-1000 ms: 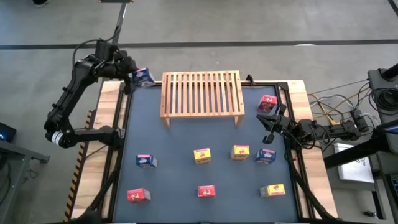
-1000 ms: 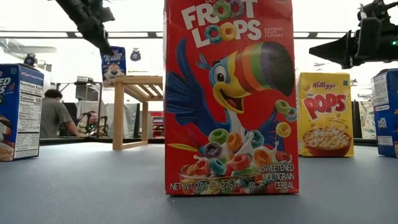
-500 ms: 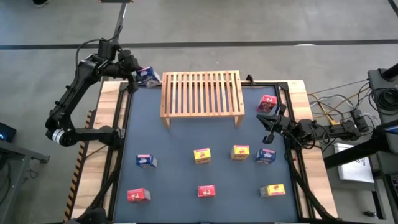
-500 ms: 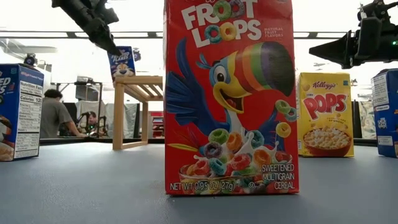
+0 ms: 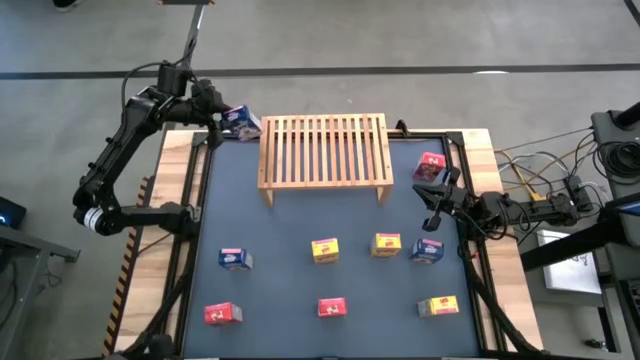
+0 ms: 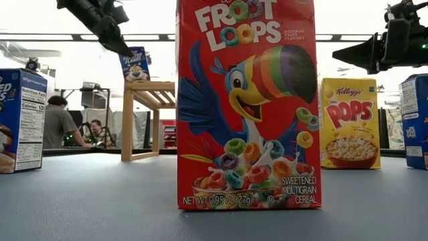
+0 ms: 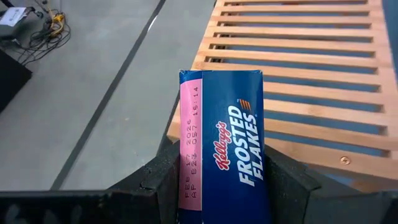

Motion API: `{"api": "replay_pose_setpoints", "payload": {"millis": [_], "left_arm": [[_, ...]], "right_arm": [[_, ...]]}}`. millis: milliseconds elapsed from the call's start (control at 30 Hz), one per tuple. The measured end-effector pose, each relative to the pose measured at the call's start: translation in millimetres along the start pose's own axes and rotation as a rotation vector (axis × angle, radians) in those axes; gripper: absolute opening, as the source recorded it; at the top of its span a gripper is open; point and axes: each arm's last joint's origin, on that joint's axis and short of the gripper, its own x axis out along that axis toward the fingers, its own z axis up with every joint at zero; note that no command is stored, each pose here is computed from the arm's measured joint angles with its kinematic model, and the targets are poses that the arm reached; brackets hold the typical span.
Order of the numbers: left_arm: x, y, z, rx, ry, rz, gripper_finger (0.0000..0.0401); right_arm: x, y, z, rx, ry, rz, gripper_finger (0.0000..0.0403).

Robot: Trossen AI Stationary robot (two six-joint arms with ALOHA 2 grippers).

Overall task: Stack cereal on shelf
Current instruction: Put the top left blue cereal box on the shelf

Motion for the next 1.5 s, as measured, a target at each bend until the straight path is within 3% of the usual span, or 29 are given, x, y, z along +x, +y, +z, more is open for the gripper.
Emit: {"api": "replay_pose_setpoints", "payload": {"millis": [233, 700, 867, 1167, 1500], "left_arm": [[1.8, -1.5, 4.4, 0.006, -0.028, -0.006, 0.0162], [7.7, -3.6, 25.1, 0.124, -0.154, 0.033, 0.0162], [16.2, 1.2, 25.7, 0.107, -0.155, 0.03, 0.0162], [33.0, 9.4, 47.7, 0.107, -0.122, -0.047, 0.0162], [46.5, 37.4, 81.4, 0.03, 0.088, -0.157, 0.0162]], "right_arm": [[0.0, 0.0, 0.0, -0.002, 0.0, 0.001, 0.0009], [0.0, 0.1, -0.1, -0.001, 0.001, 0.0, 0.0009], [0.0, 0.1, -0.2, -0.001, 0.001, 0.0, 0.0009], [0.0, 0.0, -0.2, 0.0, 0.001, 0.0, 0.0009], [0.0, 0.0, 0.0, 0.0, 0.0, 0.0, 0.0009]]}}
